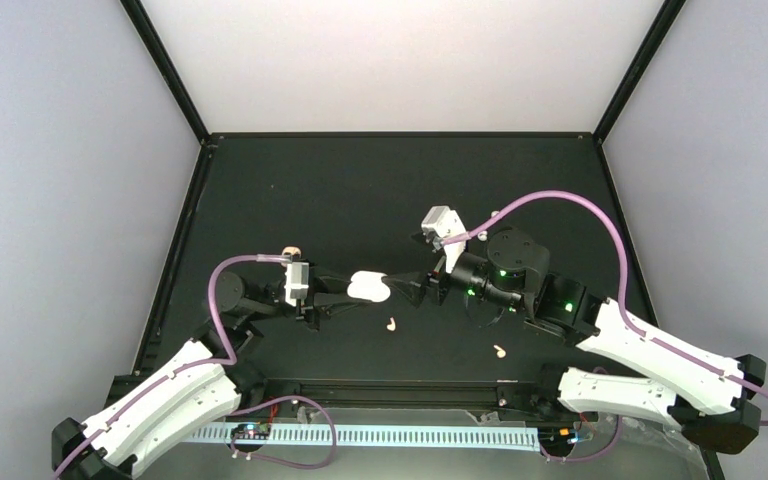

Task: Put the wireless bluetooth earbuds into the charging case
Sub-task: Open the charging case.

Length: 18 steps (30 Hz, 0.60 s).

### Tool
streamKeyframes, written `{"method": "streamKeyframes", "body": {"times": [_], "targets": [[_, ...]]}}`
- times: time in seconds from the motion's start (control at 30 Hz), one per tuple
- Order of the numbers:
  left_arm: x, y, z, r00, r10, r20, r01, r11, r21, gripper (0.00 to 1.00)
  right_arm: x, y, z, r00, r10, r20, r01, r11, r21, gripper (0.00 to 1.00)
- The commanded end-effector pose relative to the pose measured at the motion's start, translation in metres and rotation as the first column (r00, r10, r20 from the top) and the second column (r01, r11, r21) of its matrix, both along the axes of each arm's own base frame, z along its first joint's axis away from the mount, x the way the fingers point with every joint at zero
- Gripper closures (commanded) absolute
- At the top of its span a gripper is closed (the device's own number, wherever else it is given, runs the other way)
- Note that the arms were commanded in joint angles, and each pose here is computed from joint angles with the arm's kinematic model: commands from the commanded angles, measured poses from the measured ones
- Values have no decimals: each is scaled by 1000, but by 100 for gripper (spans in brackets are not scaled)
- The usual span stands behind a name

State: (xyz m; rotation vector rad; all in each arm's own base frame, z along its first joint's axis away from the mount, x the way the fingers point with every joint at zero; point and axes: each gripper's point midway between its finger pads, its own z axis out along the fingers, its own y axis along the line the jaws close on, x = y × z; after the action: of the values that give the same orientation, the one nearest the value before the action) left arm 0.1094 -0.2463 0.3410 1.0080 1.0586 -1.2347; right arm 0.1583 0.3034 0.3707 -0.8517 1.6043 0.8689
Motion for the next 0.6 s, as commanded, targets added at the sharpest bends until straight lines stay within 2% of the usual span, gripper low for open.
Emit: {"method": "streamKeyframes", "body": {"times": [0.0, 0.4, 0.57], "targets": [[-8, 0, 15, 998, -25, 51, 26, 1000, -16, 98, 4, -8, 11, 999, -44, 11, 44, 998, 41, 7], [-3, 1, 16, 1000, -4, 6, 5, 999, -45, 98, -10, -10, 26, 1000, 24, 10, -24, 996, 86, 7], [-4, 2, 21, 1000, -11, -13, 10, 998, -62, 98, -13, -2, 23, 998, 56, -1, -56, 996, 69, 7]]}}
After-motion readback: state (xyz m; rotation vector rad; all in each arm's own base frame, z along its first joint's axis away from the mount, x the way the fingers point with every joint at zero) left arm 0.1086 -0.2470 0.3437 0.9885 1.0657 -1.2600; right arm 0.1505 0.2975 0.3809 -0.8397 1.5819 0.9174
